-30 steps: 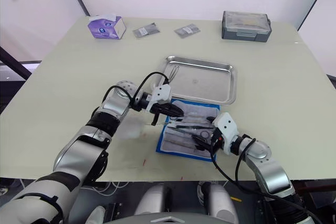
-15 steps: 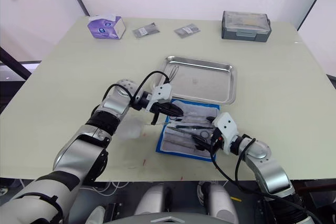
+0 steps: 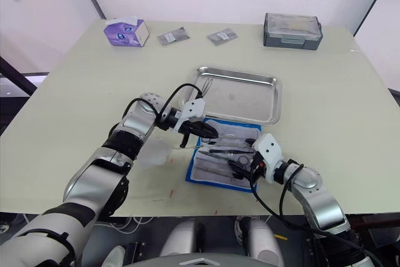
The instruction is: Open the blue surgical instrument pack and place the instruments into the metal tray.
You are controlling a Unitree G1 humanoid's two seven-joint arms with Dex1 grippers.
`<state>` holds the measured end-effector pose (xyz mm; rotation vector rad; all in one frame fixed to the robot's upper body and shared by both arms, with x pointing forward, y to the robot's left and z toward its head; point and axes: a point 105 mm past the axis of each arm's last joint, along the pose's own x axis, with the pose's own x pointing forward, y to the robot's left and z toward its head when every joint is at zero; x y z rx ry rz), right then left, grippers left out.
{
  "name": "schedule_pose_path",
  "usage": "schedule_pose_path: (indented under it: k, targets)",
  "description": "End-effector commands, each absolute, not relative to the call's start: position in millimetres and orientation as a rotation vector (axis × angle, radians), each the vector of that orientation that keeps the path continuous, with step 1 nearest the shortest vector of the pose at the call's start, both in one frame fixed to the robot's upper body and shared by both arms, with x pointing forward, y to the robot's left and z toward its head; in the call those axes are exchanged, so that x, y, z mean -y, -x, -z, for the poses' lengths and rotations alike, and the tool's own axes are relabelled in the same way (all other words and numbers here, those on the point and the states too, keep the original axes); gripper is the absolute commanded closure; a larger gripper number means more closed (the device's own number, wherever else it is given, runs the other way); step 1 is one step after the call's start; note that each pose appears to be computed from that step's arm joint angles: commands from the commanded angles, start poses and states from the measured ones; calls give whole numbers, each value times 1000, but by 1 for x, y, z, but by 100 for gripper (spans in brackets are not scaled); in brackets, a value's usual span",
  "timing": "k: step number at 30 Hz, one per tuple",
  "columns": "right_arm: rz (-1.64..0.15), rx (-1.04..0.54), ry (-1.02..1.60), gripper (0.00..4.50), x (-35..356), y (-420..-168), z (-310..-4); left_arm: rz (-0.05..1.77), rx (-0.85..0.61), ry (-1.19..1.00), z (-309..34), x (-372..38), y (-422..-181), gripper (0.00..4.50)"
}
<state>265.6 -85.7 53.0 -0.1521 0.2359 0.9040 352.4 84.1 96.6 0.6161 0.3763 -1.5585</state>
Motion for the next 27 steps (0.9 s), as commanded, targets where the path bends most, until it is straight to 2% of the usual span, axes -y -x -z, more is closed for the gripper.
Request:
schedule_pose_path:
  k: [1, 2, 27]
  targets:
    - [-868, -451, 153, 0, 97, -254, -6, 1557, -342, -666, -107, -82, -354, 329]
    - [-868, -450, 153, 0, 97, -254, -6, 1563, -349, -679, -106, -83, -353, 282]
    - [-869, -445, 156, 0, 97, -255, -7, 1549, -345, -669, -108, -81, -357, 282]
